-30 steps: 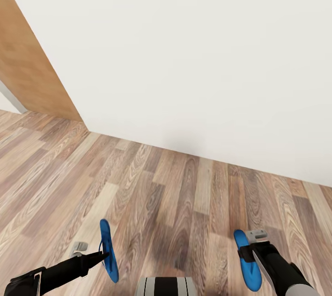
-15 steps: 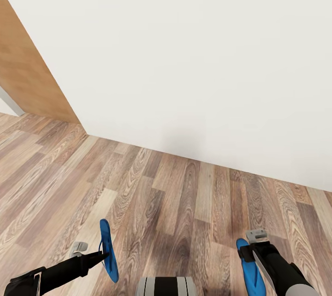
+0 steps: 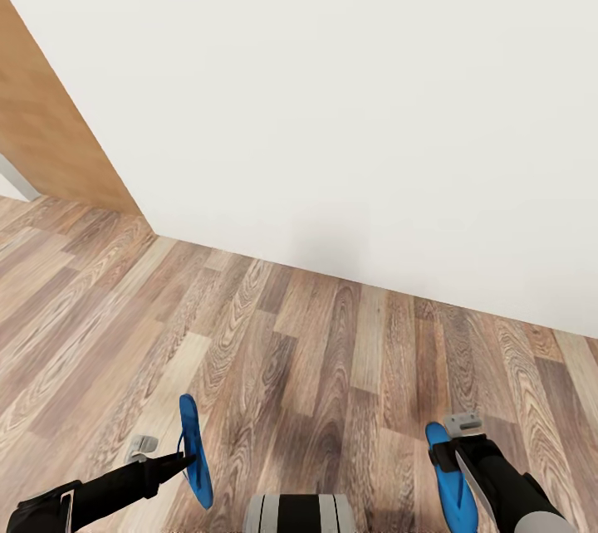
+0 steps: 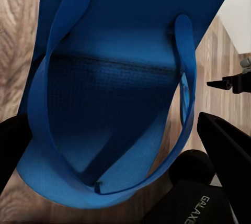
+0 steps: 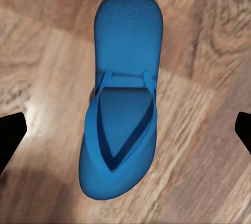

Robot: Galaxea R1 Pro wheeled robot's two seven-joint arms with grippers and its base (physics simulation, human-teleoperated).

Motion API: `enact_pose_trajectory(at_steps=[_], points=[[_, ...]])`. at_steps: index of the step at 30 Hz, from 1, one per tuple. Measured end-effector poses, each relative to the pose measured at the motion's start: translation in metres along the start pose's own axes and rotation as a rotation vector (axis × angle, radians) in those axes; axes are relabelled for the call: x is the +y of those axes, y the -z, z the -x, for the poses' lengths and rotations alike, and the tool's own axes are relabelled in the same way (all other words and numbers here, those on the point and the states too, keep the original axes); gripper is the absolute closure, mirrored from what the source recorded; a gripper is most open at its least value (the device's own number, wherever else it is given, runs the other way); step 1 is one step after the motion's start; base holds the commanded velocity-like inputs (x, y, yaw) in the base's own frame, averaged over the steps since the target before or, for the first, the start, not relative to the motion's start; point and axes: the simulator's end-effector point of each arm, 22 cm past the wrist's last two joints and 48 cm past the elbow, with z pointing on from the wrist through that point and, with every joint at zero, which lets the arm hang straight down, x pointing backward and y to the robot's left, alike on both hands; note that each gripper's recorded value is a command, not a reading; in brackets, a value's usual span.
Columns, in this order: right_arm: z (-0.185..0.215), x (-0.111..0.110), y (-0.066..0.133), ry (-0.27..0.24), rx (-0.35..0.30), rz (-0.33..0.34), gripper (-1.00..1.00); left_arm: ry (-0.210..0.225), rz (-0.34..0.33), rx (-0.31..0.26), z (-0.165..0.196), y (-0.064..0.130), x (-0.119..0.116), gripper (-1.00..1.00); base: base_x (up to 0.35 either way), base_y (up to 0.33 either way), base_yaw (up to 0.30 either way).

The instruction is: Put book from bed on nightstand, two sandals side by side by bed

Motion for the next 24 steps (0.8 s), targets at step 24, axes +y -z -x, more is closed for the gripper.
enact_pose_trajectory(at_steps=[24], points=[[-0.040,0.012,-0.032,0.021,0.096,0.013,-1.00,0.072,0.022,0.061,-0.034,-0.010,0.025,1.00,0.000,0.000,0.000]])
